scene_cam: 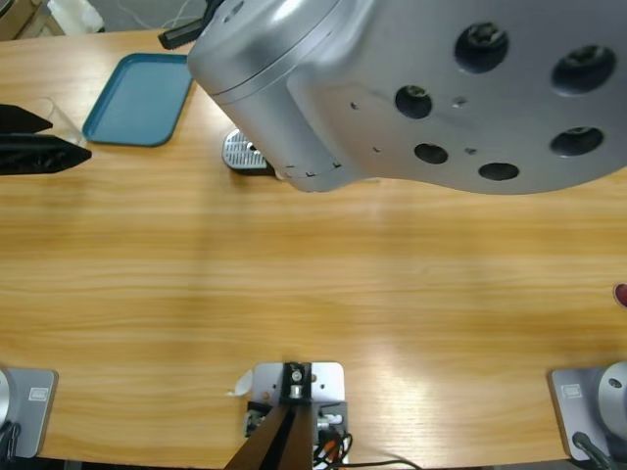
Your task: Pour coffee
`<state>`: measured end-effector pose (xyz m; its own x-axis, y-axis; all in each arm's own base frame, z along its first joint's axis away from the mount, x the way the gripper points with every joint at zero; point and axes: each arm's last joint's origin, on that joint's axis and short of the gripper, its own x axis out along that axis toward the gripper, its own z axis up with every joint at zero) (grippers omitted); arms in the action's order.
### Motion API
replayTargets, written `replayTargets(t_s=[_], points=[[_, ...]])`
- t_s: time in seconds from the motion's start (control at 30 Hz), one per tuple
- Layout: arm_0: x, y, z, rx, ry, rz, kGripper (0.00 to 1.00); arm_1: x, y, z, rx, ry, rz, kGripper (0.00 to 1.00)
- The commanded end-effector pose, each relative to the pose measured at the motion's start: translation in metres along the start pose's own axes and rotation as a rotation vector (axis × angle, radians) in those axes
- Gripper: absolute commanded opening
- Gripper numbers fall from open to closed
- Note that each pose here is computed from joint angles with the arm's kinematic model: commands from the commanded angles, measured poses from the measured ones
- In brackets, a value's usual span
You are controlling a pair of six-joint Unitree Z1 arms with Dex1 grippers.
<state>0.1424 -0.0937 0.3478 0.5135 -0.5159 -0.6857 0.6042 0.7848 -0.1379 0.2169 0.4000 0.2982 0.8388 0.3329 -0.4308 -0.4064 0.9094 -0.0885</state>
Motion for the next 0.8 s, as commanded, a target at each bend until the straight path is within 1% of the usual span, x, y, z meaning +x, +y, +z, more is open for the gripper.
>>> replayTargets(t_s=[0.03,0.13,0.3,0.33,0.37,0.4,0.43,0.47,0.53,0.57,0.63,0.8], points=[[-0.005,-0.001,-0.004,0.008,0.008,-0.016,0.890,0.043,0.020,-0.090,-0.148,0.203,-0.017,0.000],[-0.006,-0.002,-0.004,0.008,0.005,-0.015,0.890,0.037,0.018,-0.080,-0.146,0.181,-0.016,0.000],[-0.010,0.000,-0.006,0.005,-0.010,-0.001,0.892,0.016,0.012,-0.043,-0.214,0.114,0.009,0.000],[-0.011,0.000,-0.006,0.003,-0.013,0.001,0.901,0.012,0.011,-0.034,-0.231,0.108,0.012,0.013],[-0.013,0.000,-0.007,0.002,-0.018,0.003,0.917,0.006,0.008,-0.026,-0.242,0.104,0.012,0.160],[-0.015,0.000,-0.007,0.000,-0.023,0.007,0.958,0.001,0.004,-0.017,-0.253,0.098,0.011,0.296],[-0.017,0.000,-0.008,-0.002,-0.025,0.009,0.986,-0.005,0.001,-0.009,-0.265,0.091,0.011,0.405],[-0.020,0.000,-0.009,-0.003,-0.029,0.013,0.987,-0.011,-0.004,-0.002,-0.276,0.084,0.009,0.518],[-0.024,0.000,-0.011,-0.004,-0.039,0.024,0.987,-0.024,-0.013,0.012,-0.293,0.078,0.008,0.807],[-0.026,0.000,-0.013,-0.005,-0.044,0.027,0.987,-0.033,-0.020,0.021,-0.302,0.073,0.009,0.922],[-0.029,0.000,-0.015,-0.009,-0.051,0.030,0.987,-0.050,-0.031,0.033,-0.305,0.064,0.009,0.996],[-0.034,0.000,-0.019,-0.036,-0.057,0.032,0.987,-0.092,-0.061,0.048,-0.263,0.057,0.010,1.000]])
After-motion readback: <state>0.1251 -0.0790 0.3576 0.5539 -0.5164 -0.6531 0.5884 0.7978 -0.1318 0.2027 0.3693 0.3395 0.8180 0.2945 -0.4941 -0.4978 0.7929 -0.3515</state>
